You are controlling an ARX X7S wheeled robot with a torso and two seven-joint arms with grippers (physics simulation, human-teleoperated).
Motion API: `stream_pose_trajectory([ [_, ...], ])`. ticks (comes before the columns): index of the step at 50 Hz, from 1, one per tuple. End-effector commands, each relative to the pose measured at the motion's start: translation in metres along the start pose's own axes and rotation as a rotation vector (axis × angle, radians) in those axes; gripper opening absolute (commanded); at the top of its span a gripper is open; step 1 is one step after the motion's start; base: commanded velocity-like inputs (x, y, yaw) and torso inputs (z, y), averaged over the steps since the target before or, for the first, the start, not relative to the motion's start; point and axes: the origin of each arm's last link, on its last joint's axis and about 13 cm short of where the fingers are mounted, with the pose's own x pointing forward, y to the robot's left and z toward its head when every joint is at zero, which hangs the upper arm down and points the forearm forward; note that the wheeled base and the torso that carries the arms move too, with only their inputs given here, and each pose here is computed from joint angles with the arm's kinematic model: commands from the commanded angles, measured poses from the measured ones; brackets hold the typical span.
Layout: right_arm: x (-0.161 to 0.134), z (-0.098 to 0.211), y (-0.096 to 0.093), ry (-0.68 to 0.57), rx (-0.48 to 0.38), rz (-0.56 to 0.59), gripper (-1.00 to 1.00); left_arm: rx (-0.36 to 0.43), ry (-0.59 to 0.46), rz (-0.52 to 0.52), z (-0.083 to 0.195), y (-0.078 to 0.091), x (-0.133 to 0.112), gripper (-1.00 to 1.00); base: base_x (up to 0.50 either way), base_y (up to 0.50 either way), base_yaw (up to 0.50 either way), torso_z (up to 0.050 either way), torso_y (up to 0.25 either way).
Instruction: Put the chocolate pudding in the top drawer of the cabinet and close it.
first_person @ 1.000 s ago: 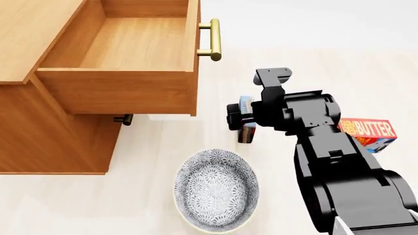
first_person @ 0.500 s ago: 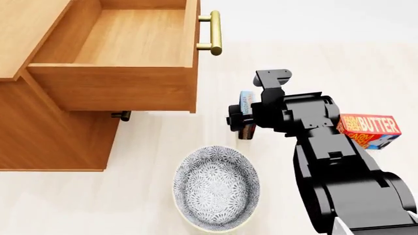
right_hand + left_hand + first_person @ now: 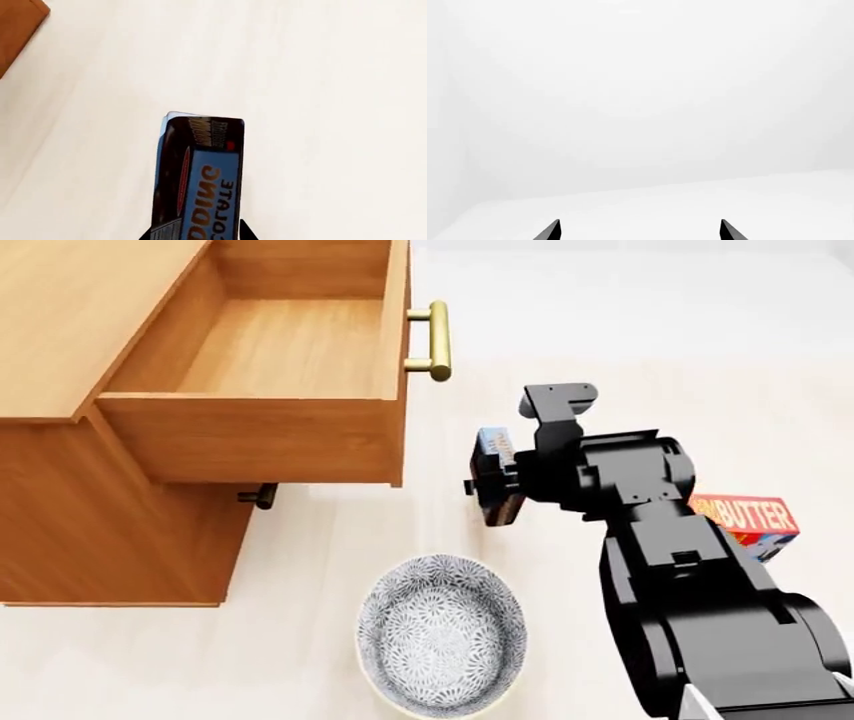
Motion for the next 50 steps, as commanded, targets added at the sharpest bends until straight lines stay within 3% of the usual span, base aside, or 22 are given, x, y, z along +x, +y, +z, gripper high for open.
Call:
stream_pose_trajectory([
  [1,-0.002,0.003,-0.001,-0.011,-0.001,0.004,-1.0,-0.015,0.008,0.003,0.0,0.0,0.0,1.0,0.01,0.0,0.0,0.0,0.25],
  [11,-0.008,0.013,-0.002,-0.031,-0.006,-0.011,-1.0,-0.019,0.005,0.003,0.0,0.0,0.0,1.0,0.0,0.0,0.0,0.0,0.25],
  [33,-0.069,0.099,0.004,-0.256,-0.06,-0.106,-1.0,-0.03,0.0,0.009,0.0,0.0,0.0,1.0,0.0,0.0,0.0,0.0,0.25],
  [50,-0.1,0.142,0.032,-0.412,-0.145,-0.074,-1.0,-0.021,-0.009,0.011,0.0,0.0,0.0,1.0,0.0,0.0,0.0,0.0,0.0],
])
